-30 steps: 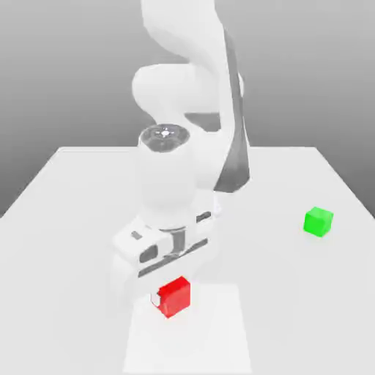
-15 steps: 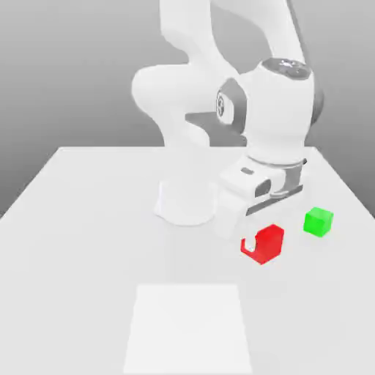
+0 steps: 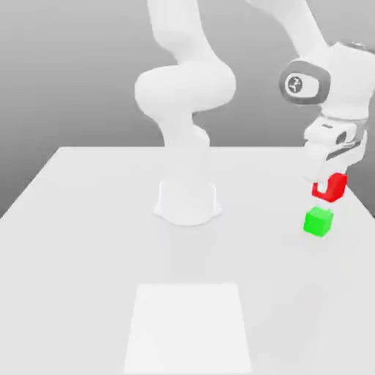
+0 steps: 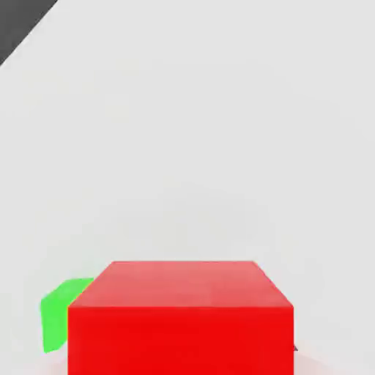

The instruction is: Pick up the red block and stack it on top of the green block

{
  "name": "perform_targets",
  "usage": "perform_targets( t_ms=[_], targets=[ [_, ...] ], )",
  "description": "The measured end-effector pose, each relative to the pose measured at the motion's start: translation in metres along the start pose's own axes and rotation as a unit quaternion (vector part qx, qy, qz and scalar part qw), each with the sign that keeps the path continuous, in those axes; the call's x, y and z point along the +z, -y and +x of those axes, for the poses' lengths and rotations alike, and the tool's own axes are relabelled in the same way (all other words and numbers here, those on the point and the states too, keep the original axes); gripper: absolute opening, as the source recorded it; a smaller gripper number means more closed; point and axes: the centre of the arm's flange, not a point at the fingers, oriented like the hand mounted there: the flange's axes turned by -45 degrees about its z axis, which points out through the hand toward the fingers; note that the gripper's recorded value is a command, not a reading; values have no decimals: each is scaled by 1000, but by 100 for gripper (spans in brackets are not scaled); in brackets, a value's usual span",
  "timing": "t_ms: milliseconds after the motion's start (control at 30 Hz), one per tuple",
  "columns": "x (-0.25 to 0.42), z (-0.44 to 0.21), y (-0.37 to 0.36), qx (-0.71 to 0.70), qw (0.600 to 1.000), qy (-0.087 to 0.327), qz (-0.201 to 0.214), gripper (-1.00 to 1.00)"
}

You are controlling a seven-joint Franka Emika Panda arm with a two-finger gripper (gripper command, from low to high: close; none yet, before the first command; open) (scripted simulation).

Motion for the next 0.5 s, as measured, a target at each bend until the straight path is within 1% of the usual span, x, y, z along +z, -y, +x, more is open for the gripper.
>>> perform_targets(
  t_ms=[233,300,333,500],
  targets=[
    [50,-9,16,-3,1000,-2,-1,-100],
    [50,-9,16,-3,1000,-3,-1,-100],
    [50,-9,16,-3,1000,-3,-1,100],
    [50,-9,16,-3,1000,-3,-1,100]
  ],
)
